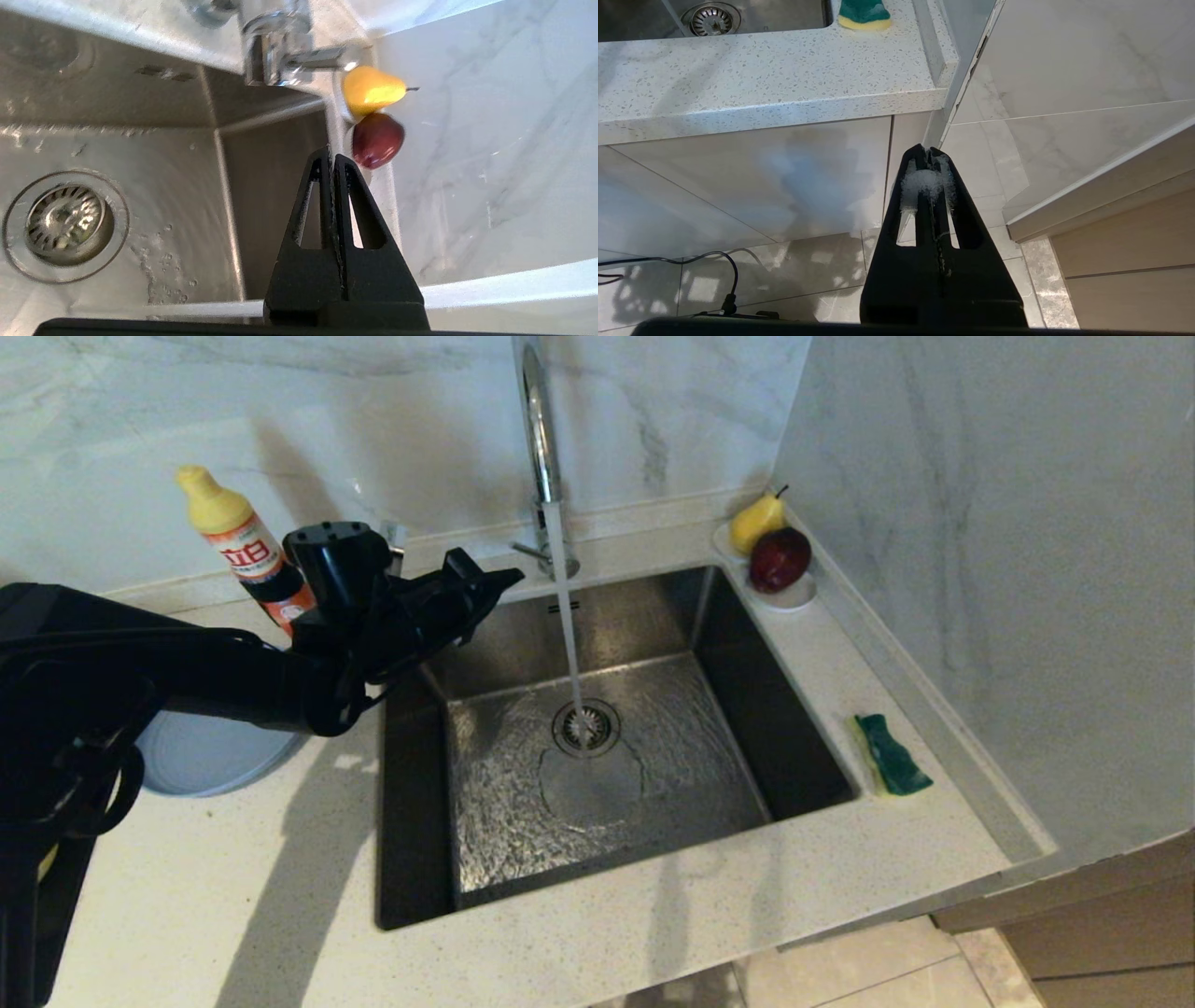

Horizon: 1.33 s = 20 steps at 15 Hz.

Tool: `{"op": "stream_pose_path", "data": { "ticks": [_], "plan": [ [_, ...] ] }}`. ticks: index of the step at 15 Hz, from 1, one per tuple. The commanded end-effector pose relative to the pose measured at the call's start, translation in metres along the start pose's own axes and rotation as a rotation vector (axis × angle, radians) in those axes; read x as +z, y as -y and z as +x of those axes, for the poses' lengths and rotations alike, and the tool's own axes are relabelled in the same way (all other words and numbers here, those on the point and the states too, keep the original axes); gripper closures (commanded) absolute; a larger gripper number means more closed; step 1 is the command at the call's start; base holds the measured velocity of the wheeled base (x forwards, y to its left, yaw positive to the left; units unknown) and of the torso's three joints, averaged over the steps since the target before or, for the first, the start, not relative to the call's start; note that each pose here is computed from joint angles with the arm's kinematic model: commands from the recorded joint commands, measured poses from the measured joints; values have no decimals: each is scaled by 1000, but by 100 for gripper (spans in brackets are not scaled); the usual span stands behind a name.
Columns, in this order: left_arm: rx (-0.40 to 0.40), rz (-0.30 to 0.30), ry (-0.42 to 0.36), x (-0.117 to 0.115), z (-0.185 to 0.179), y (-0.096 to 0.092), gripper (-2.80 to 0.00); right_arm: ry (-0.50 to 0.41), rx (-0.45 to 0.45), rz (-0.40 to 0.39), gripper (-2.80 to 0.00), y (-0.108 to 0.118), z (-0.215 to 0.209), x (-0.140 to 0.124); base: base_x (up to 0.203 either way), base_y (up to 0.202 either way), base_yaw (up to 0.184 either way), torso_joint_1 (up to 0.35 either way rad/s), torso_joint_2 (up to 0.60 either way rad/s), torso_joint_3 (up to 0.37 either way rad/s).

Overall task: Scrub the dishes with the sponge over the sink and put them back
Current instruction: Turn off the faucet

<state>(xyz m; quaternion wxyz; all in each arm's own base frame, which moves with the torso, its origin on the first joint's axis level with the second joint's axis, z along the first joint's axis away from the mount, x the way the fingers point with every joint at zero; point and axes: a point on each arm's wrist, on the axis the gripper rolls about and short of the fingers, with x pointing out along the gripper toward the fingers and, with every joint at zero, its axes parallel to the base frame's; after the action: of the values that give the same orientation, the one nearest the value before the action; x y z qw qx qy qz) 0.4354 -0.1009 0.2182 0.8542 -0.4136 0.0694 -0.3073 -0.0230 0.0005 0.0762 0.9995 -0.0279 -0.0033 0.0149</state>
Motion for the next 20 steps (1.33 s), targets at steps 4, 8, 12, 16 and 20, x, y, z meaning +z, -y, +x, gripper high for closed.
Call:
{"op": "stream_pose_path", "data": {
  "ticks": [4,8,12,16,20],
  "plan": [
    [10,-3,44,8,11,1,0,2,1,-1,0,0,0,0,0,0,0,0,0,0],
    [16,-5,54,11,22,-3,0,2,1,-1,0,0,0,0,0,0,0,0,0,0],
    [25,-4,76,12,32,-4,0,2,1,-1,0,0,0,0,0,0,0,0,0,0],
    [13,3,89,16,39,-4,0,0,1,-1,0,0,0,0,0,0,0,0,0,0],
    [4,7,97,18,44,-5,0,0,1,-1,0,0,0,0,0,0,0,0,0,0]
  ]
}}
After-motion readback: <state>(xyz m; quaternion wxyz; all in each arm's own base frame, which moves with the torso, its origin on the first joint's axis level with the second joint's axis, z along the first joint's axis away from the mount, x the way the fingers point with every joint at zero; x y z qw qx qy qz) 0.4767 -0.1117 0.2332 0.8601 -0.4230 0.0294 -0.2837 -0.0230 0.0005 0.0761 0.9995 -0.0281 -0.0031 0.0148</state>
